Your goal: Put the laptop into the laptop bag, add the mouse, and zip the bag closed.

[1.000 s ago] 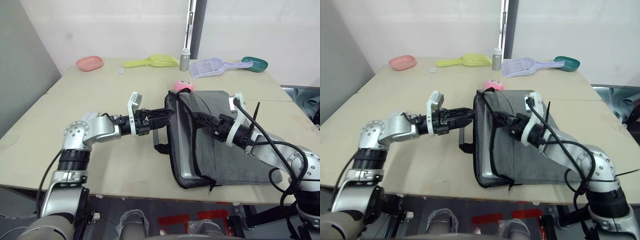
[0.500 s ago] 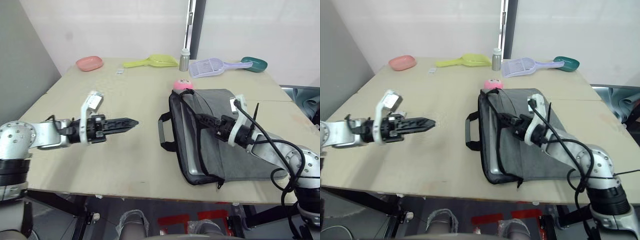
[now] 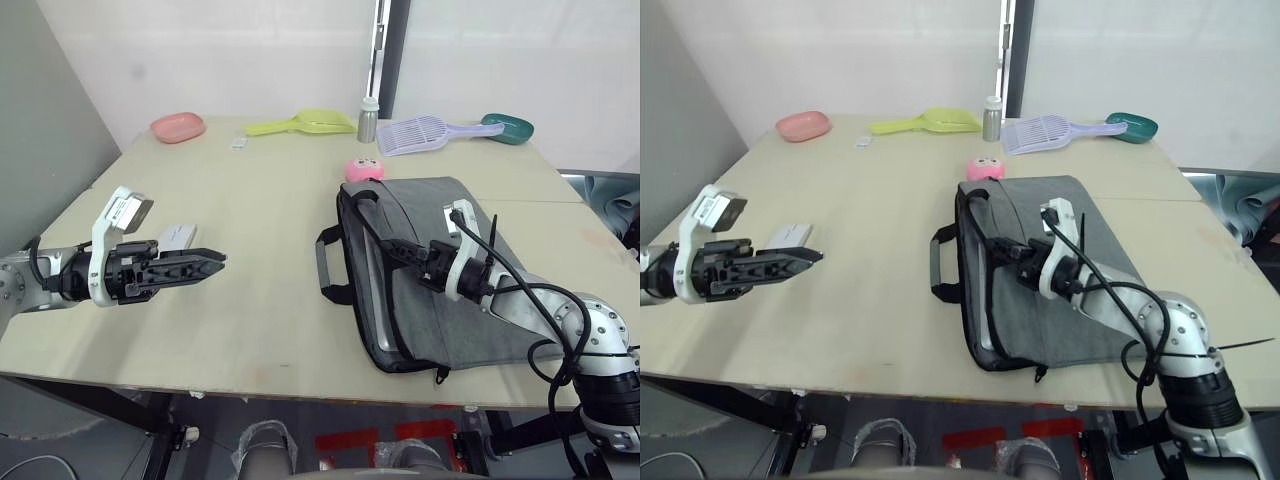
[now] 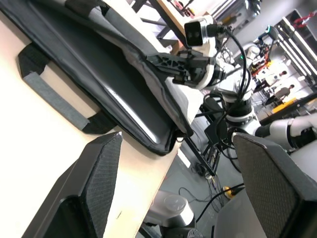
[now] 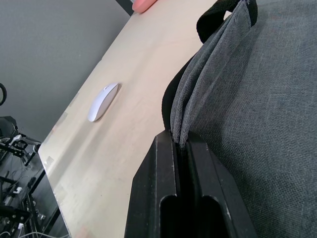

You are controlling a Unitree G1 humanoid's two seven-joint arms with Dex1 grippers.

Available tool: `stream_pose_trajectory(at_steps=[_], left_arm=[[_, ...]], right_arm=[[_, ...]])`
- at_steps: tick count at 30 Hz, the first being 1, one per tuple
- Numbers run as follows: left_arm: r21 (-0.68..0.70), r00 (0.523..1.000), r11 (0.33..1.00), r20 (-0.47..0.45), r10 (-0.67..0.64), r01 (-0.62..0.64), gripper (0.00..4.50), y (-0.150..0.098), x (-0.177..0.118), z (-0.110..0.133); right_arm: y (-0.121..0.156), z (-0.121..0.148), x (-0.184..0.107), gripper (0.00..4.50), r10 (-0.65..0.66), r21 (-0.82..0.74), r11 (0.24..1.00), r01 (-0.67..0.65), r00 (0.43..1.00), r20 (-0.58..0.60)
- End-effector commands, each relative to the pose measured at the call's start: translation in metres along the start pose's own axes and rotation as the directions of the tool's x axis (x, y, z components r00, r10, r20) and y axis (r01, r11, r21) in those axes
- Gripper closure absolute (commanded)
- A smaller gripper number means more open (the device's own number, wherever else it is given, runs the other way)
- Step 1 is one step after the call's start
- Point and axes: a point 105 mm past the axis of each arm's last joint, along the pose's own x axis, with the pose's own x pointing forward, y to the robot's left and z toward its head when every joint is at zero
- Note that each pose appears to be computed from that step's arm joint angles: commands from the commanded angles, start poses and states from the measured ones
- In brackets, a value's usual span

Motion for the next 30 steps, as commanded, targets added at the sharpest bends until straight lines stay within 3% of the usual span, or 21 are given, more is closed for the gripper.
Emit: stream_pose_trajectory(at_steps=[1,4,9,13,18,24,30], left_arm=[[0.075,1.000,0.997,0.007,0.028,-0.028,0.75,-0.004,-0.011,0.008],[0.098,0.998,0.993,0.008,0.065,-0.065,0.75,0.000,-0.018,0.008],[0.154,0.987,0.975,0.016,0.162,-0.163,0.75,0.004,-0.039,0.017],[0.201,0.938,0.921,-0.022,0.346,-0.335,0.75,0.017,-0.068,0.019],[0.260,0.848,0.820,-0.010,0.530,-0.509,0.75,0.024,-0.118,0.020],[0.211,0.746,0.723,0.051,0.664,-0.658,0.75,0.031,-0.172,0.014],[0.154,0.685,0.669,0.101,0.721,-0.727,0.75,0.031,-0.203,0.008]], right_arm=[[0.001,0.000,-0.001,4.15,-0.006,-0.023,1.000,0.005,0.999,-0.034],[-0.007,-0.007,-0.003,3.20,-0.062,-0.060,0.997,0.056,0.993,-0.104],[-0.012,0.014,-0.035,1.39,-0.083,-0.185,0.981,0.053,0.984,-0.160],[-0.013,0.041,-0.087,0.04,-0.082,-0.329,0.944,0.012,0.976,-0.202],[-0.028,0.050,-0.156,0.04,-0.182,-0.530,0.848,-0.001,0.939,-0.291],[-0.055,0.069,-0.212,0.04,-0.318,-0.624,0.772,0.122,0.924,-0.214],[-0.063,0.086,-0.248,0.04,-0.394,-0.646,0.725,0.241,0.914,-0.101]])
